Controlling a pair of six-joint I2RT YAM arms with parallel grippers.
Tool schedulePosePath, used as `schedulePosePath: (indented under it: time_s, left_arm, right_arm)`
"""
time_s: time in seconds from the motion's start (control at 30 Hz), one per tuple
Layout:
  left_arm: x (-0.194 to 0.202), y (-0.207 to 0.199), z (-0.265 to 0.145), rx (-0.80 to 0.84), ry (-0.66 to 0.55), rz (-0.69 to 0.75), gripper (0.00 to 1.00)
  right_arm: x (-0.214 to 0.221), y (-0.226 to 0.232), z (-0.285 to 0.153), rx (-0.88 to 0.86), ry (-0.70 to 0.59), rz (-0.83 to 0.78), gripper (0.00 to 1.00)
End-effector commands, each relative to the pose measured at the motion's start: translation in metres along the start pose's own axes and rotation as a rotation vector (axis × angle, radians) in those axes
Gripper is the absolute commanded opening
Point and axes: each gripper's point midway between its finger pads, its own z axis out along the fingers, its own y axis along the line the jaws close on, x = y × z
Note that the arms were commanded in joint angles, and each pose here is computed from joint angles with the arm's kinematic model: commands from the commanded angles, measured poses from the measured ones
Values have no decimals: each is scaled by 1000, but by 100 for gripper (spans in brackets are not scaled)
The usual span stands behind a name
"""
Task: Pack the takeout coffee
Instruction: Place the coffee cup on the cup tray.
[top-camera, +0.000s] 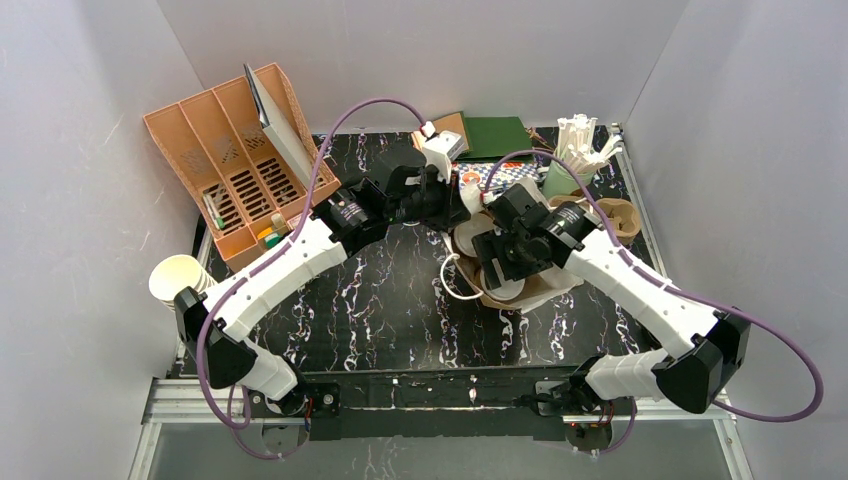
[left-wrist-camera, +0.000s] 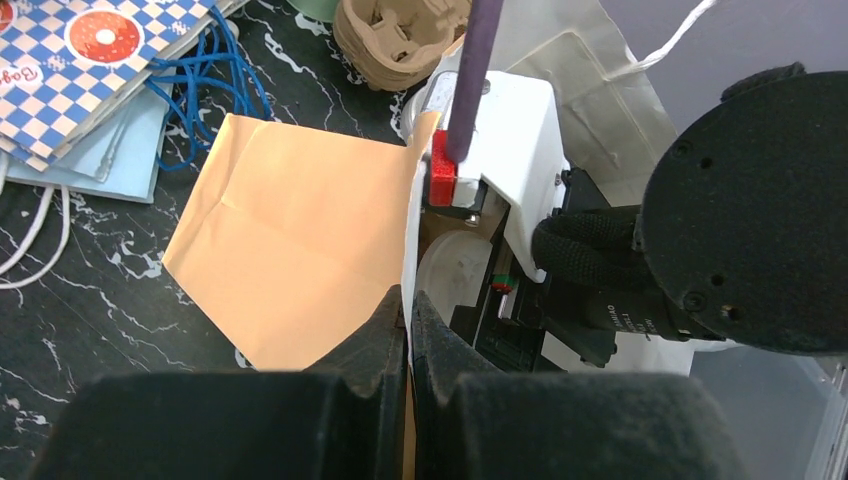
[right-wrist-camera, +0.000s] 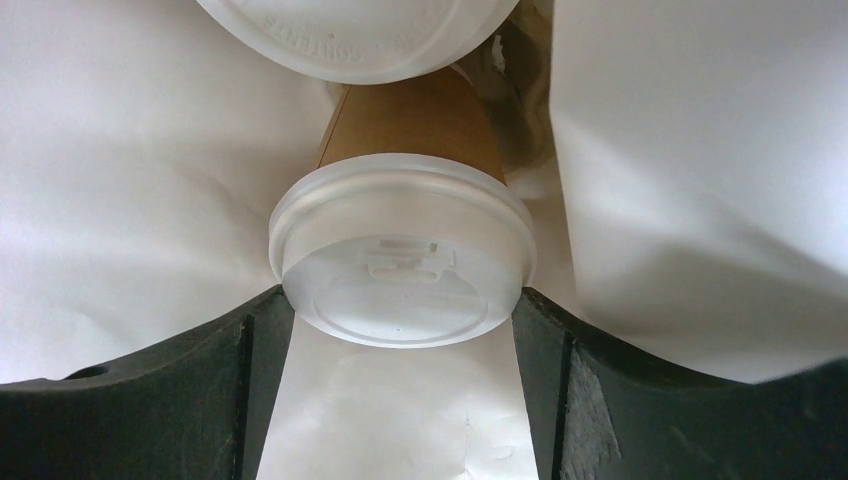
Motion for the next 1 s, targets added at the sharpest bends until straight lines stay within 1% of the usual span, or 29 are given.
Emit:
schedulePosePath:
  time_s: [0.0,0.13,0.47,0.63,0.97]
  left_arm:
    - [-14,-34,-24,129,-27,-32,0]
    - [-4,-32,-23,127,-2,-49,0]
    - [27,-20,-17,97,89,-89,0]
    - [39,-11,-19,82,105,-113,0]
    - [46,1,-14,62,112,-115,0]
  right_arm:
    - [9,5,-8,-11,87,44,26]
    - [22,5,-7,-5,166,56,26]
    - [34,9,10,2,270,61,26]
    - [36,10,22,5,298,54,27]
    - [38,9,38,19,332,24,27]
